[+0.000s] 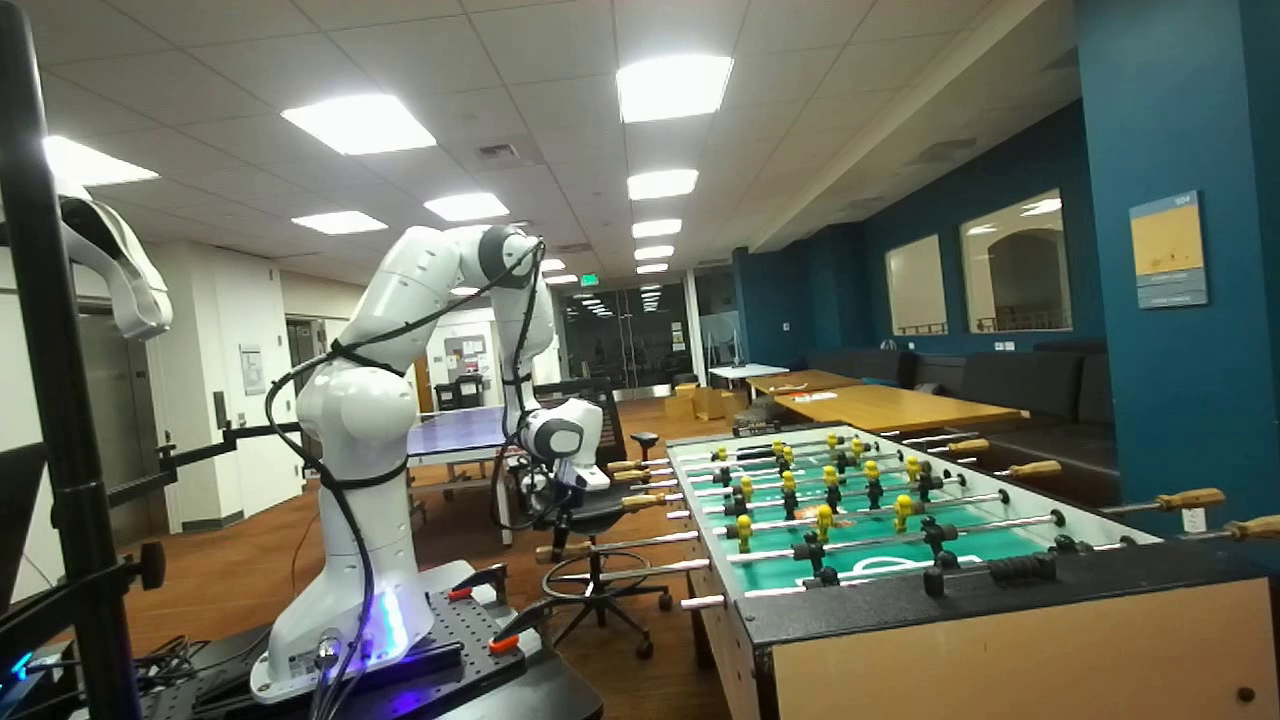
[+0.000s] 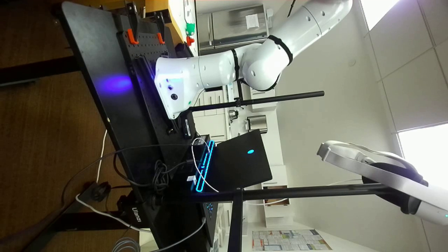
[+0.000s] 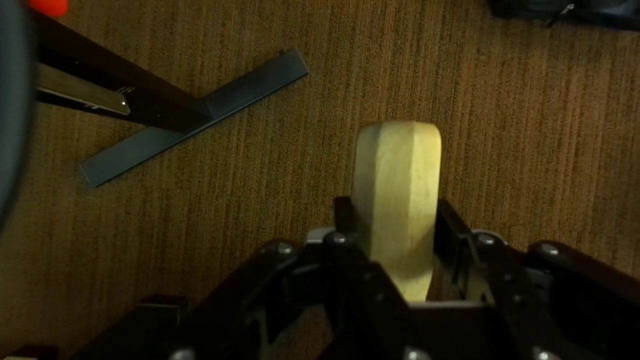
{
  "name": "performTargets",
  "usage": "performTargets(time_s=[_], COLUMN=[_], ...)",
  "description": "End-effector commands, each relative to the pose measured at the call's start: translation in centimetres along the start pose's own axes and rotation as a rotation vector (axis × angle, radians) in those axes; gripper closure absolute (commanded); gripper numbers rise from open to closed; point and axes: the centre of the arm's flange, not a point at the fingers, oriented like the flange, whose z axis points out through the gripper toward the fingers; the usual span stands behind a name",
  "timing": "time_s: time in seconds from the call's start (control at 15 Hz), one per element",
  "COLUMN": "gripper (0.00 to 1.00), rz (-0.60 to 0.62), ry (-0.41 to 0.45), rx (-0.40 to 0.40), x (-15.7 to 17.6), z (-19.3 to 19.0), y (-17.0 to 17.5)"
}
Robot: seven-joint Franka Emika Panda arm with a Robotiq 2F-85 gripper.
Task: Move the throttle on the foosball table to the left
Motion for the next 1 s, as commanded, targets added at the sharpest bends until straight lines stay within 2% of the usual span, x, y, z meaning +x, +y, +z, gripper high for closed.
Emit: performTargets(time_s=[0.0, 0.13, 0.2, 0.27, 0.33, 0.6, 0.67, 0.93], gripper=[0.84, 0.84, 0.77, 0.34, 0.33, 0.04, 0.0, 0.0], rz=[-0.143, -0.145, -0.146, -0.147, -0.157, -0.33, -0.36, -0.442], ry=[-0.039, -0.037, -0.032, -0.033, -0.028, -0.056, -0.064, -0.046], rx=[-0.027, -0.031, -0.035, -0.036, -0.039, -0.103, -0.129, -0.204], x=[-3.8, -4.0, -4.1, -4.2, -4.4, -6.7, -7.5, -9.7], z=[-3.3, -3.3, -3.4, -3.4, -3.4, -4.8, -5.4, -9.3], y=[2.1, 2.1, 2.1, 2.1, 2.1, 2.6, 3.0, 4.0])
